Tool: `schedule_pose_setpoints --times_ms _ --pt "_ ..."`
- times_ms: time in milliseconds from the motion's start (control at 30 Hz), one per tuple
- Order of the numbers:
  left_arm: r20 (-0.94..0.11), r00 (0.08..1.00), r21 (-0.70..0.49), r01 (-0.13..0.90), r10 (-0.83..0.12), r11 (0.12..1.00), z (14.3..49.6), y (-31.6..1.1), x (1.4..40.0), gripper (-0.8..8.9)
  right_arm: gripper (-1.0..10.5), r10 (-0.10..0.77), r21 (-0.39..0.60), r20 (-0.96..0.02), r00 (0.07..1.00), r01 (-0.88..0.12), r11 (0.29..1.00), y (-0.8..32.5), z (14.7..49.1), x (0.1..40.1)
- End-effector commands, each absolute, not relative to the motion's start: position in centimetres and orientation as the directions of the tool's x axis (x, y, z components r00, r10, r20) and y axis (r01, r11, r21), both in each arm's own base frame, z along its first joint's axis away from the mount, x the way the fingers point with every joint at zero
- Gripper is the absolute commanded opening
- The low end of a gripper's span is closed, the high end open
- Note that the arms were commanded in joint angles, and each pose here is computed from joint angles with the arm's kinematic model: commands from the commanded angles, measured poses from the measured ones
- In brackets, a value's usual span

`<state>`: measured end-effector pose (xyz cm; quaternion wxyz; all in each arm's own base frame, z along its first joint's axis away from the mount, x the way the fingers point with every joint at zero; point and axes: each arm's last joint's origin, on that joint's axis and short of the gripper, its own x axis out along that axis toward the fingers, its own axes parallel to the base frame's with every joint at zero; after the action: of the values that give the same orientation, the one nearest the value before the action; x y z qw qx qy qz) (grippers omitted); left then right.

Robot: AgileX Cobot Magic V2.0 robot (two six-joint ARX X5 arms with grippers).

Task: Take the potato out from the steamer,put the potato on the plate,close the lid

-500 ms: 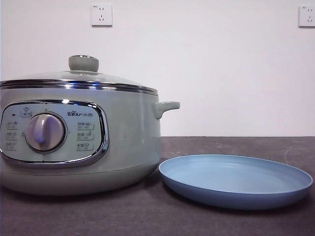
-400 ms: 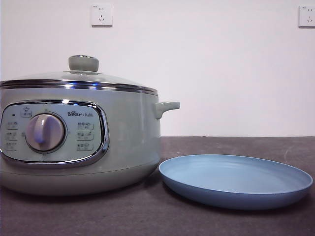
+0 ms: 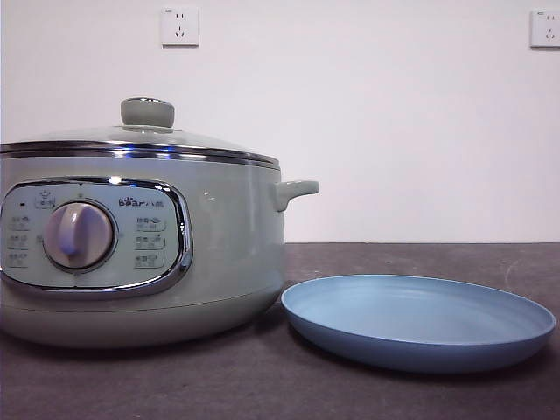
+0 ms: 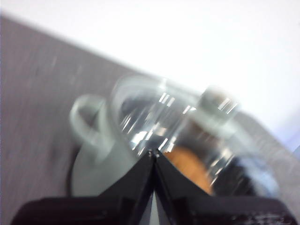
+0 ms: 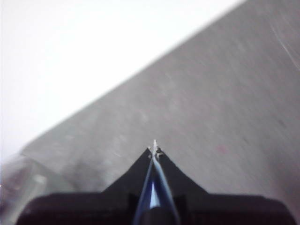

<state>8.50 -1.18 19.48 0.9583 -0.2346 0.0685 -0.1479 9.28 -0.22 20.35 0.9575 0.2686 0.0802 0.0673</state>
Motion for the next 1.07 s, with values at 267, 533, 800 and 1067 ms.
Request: schedule_pose_setpoints --times_ms 267,533,800,1067 --pt "-0.061 0.95 -0.336 0.269 -0.305 0.903 27.8 -1.1 8.1 -0.06 -0.1 0.352 0.294 -0.015 0.936 -0.332 0.896 0.2 30.7 10.1" --pt "-0.063 0.949 -0.188 0.293 -0.309 0.937 35.4 -1.2 9.7 -0.07 0.0 0.507 0.113 0.056 0.86 -0.51 0.853 0.6 37.4 11.0" --pt "-0.037 0.899 -0.168 0.424 -0.435 0.89 40.9 -1.7 11.6 0.31 1.3 0.673 0.129 0.009 0.739 -0.669 0.732 0.8 40.6 13.1" --pt "-0.153 0.832 -0.231 0.494 -0.533 0.838 40.6 -2.6 14.5 4.13 5.1 0.706 0.19 -0.043 0.706 -0.688 0.7 0.9 40.5 15.0"
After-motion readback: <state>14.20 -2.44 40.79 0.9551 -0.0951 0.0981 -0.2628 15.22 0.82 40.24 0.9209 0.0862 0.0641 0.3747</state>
